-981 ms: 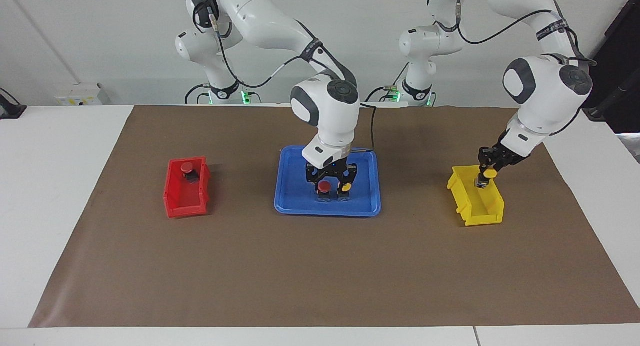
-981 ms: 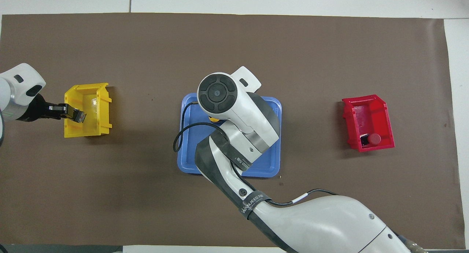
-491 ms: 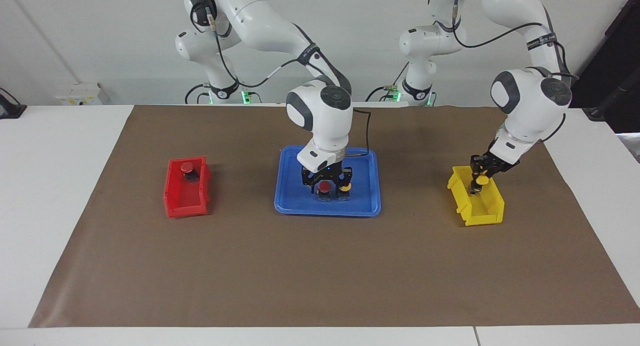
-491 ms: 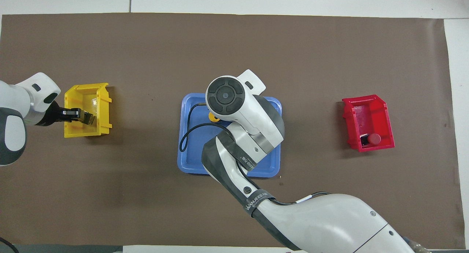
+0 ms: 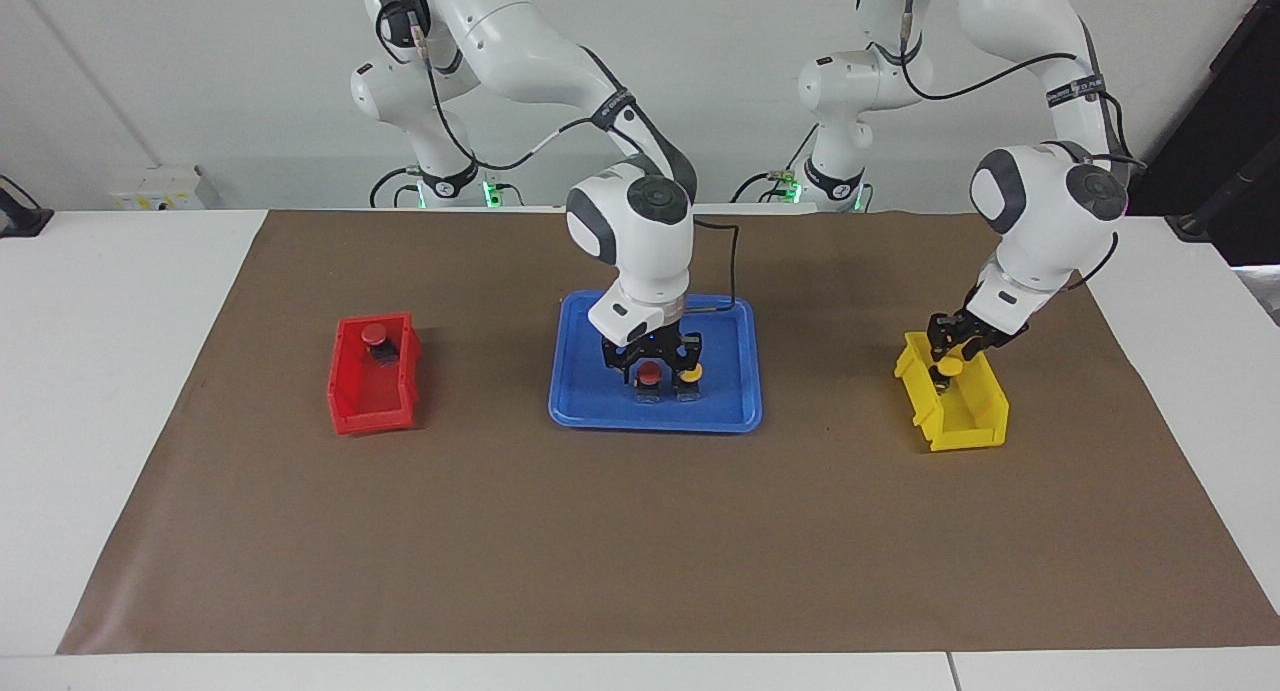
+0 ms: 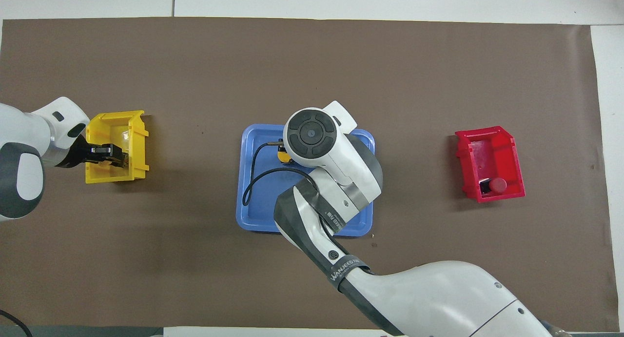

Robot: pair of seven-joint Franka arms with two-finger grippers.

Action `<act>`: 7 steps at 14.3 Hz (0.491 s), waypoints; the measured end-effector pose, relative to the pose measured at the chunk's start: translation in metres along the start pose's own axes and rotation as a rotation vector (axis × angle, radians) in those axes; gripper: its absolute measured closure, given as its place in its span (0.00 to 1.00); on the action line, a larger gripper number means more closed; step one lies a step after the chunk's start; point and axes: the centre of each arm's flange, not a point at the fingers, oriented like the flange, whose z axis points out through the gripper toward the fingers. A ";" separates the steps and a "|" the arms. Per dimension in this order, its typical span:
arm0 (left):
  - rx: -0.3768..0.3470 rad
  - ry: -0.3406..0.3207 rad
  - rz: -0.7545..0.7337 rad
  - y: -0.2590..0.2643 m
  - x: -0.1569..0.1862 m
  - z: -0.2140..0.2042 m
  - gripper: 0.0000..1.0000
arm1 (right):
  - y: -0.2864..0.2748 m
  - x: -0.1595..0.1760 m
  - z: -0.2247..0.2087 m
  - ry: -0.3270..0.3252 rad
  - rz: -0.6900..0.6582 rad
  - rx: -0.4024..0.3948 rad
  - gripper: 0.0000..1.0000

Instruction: Sort red and yellow buttons by color

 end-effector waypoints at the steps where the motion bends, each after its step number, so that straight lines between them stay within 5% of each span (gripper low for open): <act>1: -0.002 -0.017 0.001 0.000 0.002 -0.008 0.30 | 0.001 -0.003 0.002 -0.005 -0.006 -0.003 0.26; 4: -0.007 -0.052 0.004 0.002 0.012 -0.068 0.27 | 0.005 -0.008 0.004 -0.015 -0.033 -0.010 0.29; 7: -0.007 -0.036 -0.004 0.015 0.016 -0.122 0.14 | 0.006 -0.008 0.003 -0.014 -0.033 -0.007 0.58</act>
